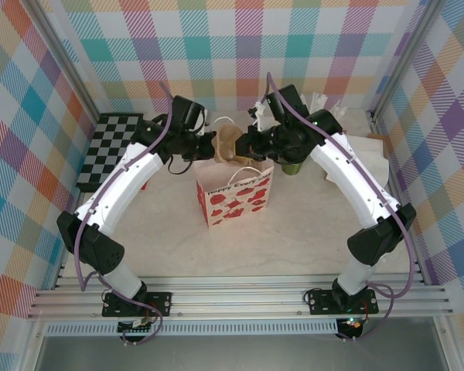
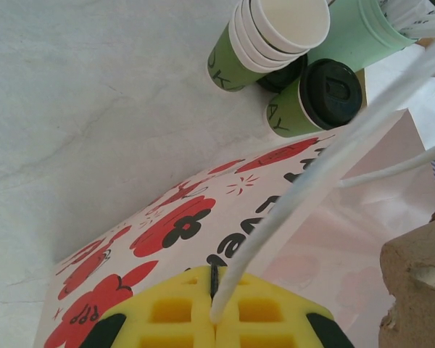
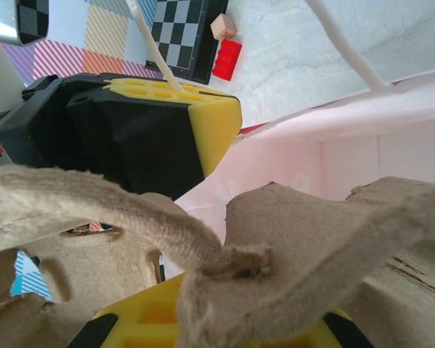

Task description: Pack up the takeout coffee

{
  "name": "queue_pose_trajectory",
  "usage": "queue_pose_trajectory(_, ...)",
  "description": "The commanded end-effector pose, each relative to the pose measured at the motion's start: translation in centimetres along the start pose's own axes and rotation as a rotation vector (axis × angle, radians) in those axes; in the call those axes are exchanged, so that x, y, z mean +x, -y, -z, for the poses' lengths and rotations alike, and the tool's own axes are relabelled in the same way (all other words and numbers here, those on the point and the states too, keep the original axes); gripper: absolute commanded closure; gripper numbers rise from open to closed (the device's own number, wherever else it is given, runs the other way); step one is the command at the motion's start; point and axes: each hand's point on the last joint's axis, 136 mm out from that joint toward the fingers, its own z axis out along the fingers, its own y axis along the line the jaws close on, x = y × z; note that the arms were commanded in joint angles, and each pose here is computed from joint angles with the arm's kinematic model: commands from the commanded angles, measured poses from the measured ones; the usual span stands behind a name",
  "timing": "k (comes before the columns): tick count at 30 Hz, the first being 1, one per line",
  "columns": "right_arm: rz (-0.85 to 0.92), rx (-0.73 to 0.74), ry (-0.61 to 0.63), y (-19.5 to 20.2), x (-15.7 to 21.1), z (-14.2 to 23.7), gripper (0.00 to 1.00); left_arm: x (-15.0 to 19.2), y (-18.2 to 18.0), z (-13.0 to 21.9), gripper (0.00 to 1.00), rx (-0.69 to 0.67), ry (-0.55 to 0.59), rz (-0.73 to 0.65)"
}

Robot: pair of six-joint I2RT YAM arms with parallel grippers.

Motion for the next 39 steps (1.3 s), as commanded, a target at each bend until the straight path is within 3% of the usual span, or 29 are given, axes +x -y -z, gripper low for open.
queue_pose_trajectory(1,0.002,0.171,-0.109,3.8,2.2,-1.1,1.0,-1.9,0.6,1.8,1.0,0.082,0.071,0.041)
queue_pose_trajectory(12,0.0,0.273,-0.173,6.6,3.2,-2.4,1.0,-3.0,-0.6,1.8,1.0,0.097,0.086,0.084)
queue_pose_trajectory(15,-0.002,0.281,-0.174,6.6,3.4,-2.6,1.0,-2.9,0.8,1.8,1.0,0.169,0.073,0.048)
queue_pose_trajectory(20,-0.019,0.453,-0.139,8.6,2.6,-3.7,1.0,-1.7,2.8,1.5,1.0,0.242,0.036,-0.036)
queue_pose_trajectory(27,0.042,0.621,-0.065,9.6,1.5,-4.8,1.0,-1.1,3.2,1.3,1.0,0.264,-0.016,-0.008)
queue_pose_trajectory(39,0.384,0.581,-0.143,9.6,2.5,-6.4,1.0,-1.6,0.9,0.9,1.0,0.179,-0.019,0.163)
